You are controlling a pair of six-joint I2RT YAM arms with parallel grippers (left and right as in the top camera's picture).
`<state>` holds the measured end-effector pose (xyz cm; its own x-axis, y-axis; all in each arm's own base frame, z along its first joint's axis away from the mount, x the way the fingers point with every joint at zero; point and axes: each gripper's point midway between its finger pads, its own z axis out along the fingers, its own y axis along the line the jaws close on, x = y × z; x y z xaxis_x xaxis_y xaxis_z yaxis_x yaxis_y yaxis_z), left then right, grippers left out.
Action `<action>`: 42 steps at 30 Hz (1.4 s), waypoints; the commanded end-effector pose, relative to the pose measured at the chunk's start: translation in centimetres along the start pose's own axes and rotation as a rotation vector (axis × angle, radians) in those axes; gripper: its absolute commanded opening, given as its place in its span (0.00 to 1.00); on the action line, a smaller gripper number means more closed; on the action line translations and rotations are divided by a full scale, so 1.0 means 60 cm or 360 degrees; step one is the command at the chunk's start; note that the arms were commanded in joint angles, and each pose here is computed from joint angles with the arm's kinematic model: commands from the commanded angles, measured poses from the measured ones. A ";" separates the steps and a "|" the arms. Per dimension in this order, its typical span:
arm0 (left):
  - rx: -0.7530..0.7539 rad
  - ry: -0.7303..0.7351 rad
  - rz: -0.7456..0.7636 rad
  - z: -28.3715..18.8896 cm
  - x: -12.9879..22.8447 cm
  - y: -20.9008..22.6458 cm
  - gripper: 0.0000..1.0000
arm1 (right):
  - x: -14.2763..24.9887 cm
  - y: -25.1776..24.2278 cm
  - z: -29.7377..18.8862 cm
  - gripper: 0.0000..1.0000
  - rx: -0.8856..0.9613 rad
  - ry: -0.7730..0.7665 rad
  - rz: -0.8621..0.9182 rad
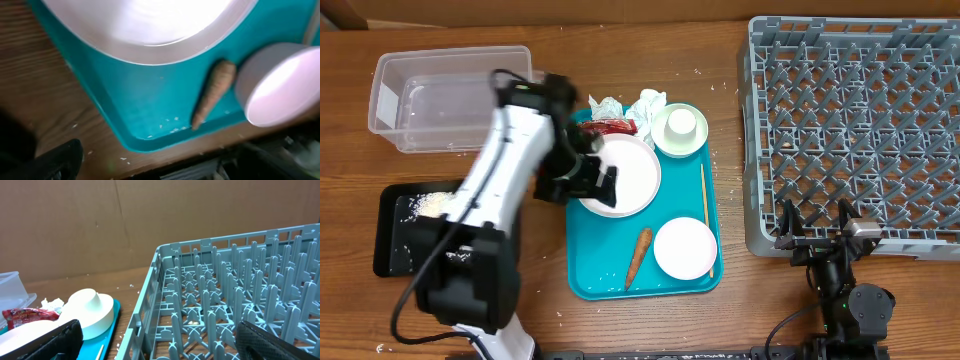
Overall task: Sort waste into correct bins and load items into the dishwasher
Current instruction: 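Move the left gripper back to the orange carrot on the teal tray, then grasp the carrot with the left gripper and lift it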
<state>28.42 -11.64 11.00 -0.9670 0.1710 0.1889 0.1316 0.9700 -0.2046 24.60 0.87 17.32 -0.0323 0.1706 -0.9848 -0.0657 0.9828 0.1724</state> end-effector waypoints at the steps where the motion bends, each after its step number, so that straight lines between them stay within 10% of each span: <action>1: -0.0378 -0.0072 -0.0227 0.007 -0.006 0.020 1.00 | 0.002 -0.005 0.000 1.00 0.0021 -0.0011 0.0005; 17: -0.0182 0.0102 0.0230 0.154 0.058 -0.099 0.92 | 0.002 -0.005 0.000 1.00 0.0020 -0.0010 0.0005; 42: -0.0258 -0.0060 0.0344 0.228 0.038 -0.071 0.80 | 0.002 -0.005 0.000 1.00 0.0020 -0.0010 0.0005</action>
<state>23.26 -18.21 0.39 -0.9289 0.3534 0.1103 0.3454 0.9346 -0.0855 24.60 0.87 17.31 -0.0327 0.1702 -0.9849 -0.0657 0.9829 0.1721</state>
